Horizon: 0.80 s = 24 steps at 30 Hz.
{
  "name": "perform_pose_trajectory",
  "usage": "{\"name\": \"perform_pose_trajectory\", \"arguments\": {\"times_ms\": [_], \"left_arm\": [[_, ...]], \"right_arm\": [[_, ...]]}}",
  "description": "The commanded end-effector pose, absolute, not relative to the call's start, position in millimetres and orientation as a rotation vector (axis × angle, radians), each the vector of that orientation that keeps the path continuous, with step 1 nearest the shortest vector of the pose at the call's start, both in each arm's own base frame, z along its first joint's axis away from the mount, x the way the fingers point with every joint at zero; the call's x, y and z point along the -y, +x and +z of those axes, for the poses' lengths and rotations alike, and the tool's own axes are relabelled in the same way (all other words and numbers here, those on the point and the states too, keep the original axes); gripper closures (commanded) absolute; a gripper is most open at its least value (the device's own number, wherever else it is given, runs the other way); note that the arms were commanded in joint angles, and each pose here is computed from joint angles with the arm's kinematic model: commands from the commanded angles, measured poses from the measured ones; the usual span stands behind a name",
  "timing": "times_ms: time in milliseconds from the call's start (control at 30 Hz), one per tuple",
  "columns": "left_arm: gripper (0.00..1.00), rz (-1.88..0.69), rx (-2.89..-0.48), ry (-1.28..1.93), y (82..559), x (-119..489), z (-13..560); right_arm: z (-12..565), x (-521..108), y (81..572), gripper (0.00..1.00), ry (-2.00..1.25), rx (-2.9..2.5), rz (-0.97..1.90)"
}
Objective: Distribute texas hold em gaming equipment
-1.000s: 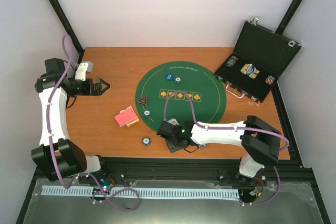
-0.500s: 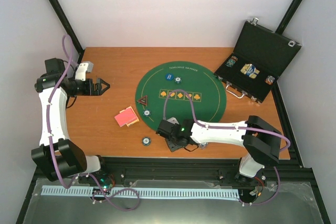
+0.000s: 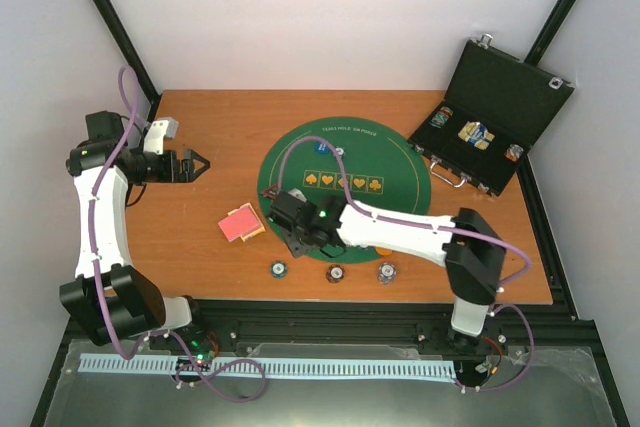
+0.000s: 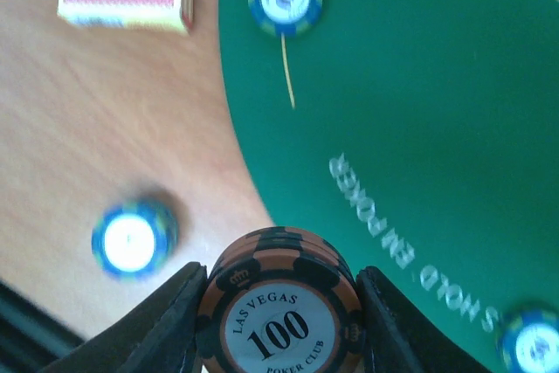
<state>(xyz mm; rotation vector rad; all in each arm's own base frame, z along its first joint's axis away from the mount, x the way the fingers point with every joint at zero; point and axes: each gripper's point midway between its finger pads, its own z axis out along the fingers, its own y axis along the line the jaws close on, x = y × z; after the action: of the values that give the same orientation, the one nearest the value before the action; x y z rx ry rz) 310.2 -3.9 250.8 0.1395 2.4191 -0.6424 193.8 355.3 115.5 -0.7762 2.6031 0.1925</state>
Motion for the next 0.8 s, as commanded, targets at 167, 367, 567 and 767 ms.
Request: {"name": "perform_pose_trajectory", "arguments": {"times_ms": [167,367,567,767], "left_arm": [[0.00,-0.639,-2.392,0.144,311.5,2.5,267.6],[0.00,-0.646,-2.395,0.154,311.9,3.1,265.7],[0.00,-0.643,-2.394,0.165,312.3,3.0,264.9],[0.00,-0.654,-2.391,0.166,311.8,4.3,264.8]], "right_arm": [[90.9,-401.1,291.2,0.65,-0.781,-2.613,0.159],[58.8,-407.1,329.6,0.66,-0.756,-2.671,0.146],[43.5,-416.2,338.0,0.66,-0.781,-2.692,0.142],[32.0,-417.9,344.8,0.66,-0.750,-2.714,0.163]]}}
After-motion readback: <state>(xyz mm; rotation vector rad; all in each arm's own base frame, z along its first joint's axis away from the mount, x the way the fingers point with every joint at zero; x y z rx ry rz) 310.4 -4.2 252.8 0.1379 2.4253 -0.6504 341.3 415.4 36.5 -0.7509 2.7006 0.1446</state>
